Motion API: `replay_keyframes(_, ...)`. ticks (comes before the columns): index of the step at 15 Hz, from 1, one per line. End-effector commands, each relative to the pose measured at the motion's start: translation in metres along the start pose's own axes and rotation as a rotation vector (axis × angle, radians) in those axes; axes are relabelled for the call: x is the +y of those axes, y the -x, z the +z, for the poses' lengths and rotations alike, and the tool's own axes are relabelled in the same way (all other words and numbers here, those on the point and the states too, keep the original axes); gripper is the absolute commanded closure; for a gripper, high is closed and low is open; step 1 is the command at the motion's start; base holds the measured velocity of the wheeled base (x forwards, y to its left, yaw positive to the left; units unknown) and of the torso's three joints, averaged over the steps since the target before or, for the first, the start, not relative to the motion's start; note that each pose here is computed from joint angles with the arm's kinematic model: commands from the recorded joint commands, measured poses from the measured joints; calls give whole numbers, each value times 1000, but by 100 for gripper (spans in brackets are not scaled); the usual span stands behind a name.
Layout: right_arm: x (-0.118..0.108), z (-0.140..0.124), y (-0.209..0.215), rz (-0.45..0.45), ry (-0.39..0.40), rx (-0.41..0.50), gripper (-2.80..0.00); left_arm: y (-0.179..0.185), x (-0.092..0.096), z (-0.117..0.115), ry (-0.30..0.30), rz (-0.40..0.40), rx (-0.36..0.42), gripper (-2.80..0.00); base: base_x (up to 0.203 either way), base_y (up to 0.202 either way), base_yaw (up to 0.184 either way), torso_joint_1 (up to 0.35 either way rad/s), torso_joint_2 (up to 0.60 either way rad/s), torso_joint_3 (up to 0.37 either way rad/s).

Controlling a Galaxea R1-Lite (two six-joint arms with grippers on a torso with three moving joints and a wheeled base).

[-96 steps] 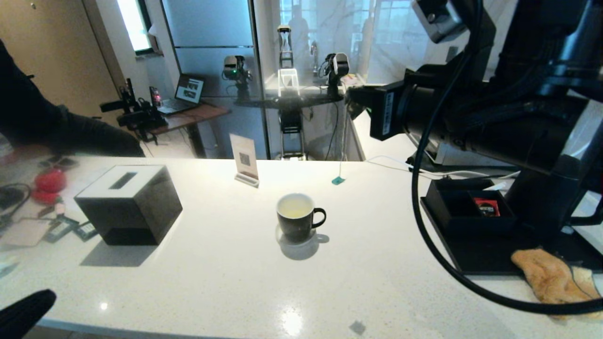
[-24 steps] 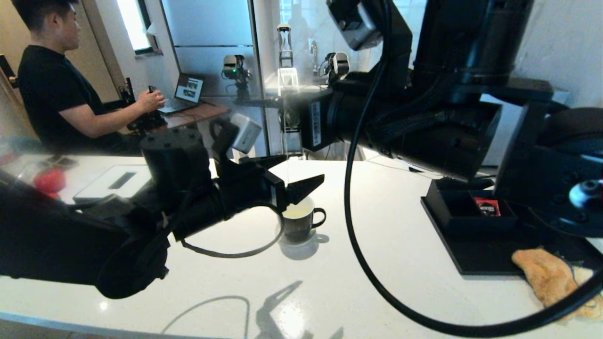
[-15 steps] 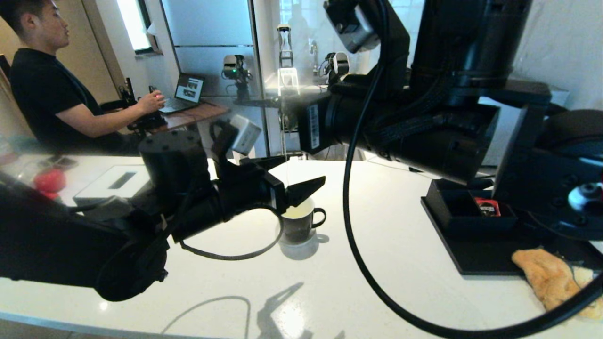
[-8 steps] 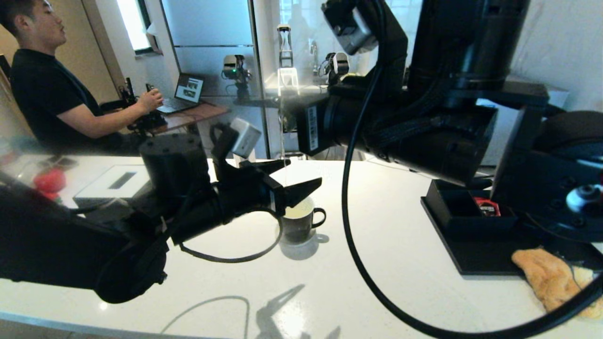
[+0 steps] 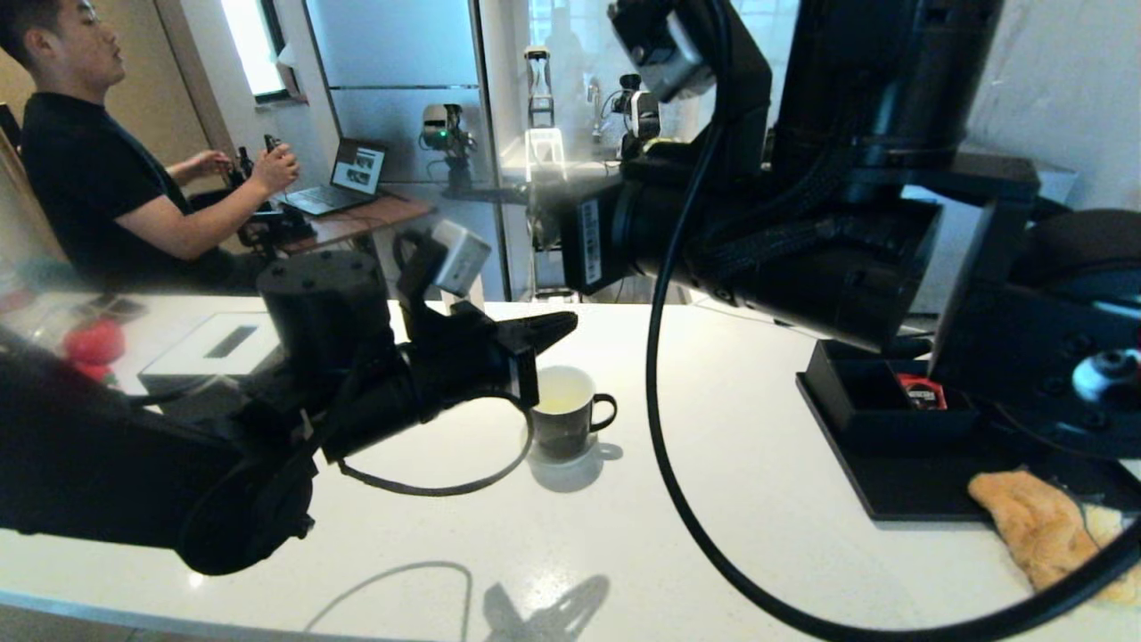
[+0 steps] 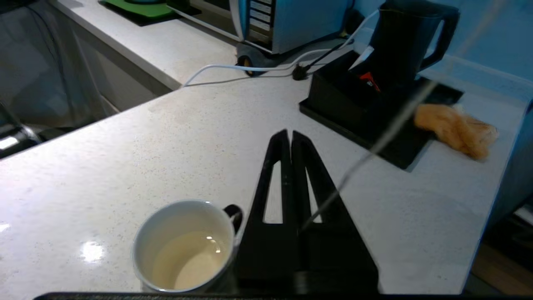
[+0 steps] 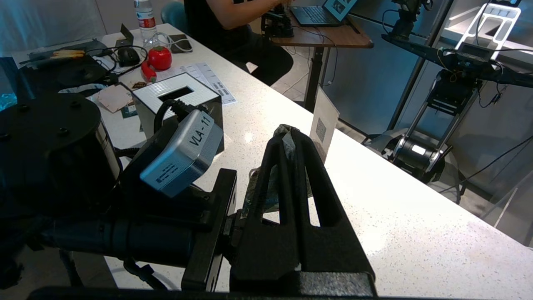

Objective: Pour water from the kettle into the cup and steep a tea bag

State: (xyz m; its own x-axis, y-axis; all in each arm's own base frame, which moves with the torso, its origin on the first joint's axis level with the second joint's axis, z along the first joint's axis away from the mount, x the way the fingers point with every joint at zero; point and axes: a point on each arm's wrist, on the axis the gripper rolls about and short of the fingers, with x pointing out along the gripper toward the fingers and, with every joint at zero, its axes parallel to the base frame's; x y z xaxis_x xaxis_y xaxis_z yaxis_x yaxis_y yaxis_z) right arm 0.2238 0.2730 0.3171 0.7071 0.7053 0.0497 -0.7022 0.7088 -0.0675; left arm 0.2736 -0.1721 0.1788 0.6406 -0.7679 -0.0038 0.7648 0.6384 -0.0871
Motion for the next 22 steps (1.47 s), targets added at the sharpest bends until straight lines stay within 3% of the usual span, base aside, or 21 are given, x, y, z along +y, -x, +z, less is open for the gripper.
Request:
replay_keyframes(1, 0, 1, 1, -1, 0, -4, 0, 1, 0, 2, -3, -3, -9, 0, 0, 0, 0, 0, 0, 0)
replay_keyframes(11, 1, -10, 4, -5, 9, 31, 0, 2, -1, 5, -5, 4, -20, 0, 0, 0, 0, 0, 0, 0)
replay_keyframes(22, 7, -71, 17, 7, 18, 111, 0, 3, -2, 6, -6, 4, -22, 0, 0, 0, 0, 0, 0, 0)
